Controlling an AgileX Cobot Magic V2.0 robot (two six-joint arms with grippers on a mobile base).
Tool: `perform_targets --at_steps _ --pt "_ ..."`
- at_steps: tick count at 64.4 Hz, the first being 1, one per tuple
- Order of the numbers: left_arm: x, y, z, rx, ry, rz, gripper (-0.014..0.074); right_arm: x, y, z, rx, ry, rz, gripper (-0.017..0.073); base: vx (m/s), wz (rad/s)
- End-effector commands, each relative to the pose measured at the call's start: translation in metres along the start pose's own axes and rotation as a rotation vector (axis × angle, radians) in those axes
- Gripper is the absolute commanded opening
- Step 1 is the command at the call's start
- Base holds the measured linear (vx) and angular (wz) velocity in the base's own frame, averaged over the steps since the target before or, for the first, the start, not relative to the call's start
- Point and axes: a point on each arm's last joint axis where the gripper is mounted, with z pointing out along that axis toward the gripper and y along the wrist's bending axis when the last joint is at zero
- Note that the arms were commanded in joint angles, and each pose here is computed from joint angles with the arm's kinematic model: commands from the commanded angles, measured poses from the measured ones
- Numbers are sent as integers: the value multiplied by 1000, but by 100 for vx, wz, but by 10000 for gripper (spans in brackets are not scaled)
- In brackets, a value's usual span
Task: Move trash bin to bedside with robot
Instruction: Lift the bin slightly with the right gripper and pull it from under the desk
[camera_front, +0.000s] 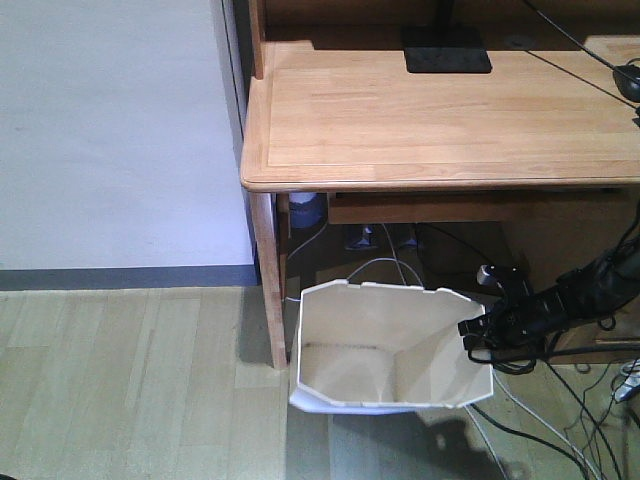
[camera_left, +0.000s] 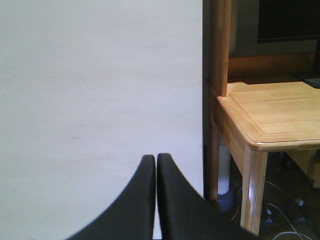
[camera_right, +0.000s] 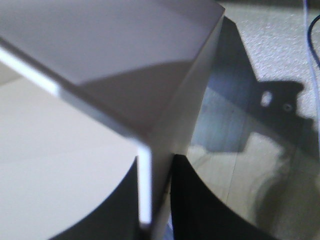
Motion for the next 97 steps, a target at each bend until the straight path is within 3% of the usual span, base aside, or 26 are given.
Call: perform_targets --at_steps 1,13,25,44,97 --pt "-14 0 -2 5 -98 -9 -6 -13 23 -35 -210 -56 -60 -5 0 0" --pt "-14 0 -2 5 -98 -9 -6 -4 17 -52 -346 -83 0 -5 0 0" --pt "-14 0 -2 5 -98 -9 -6 0 8 -62 -402 -102 63 -5 0 0" --pt "-14 0 -2 5 -98 -9 -6 3 11 -64 -457 -81 47 -5 0 0" --pt "-14 0 -2 5 -98 -9 -6 3 11 -64 -458 -85 38 -5 0 0"
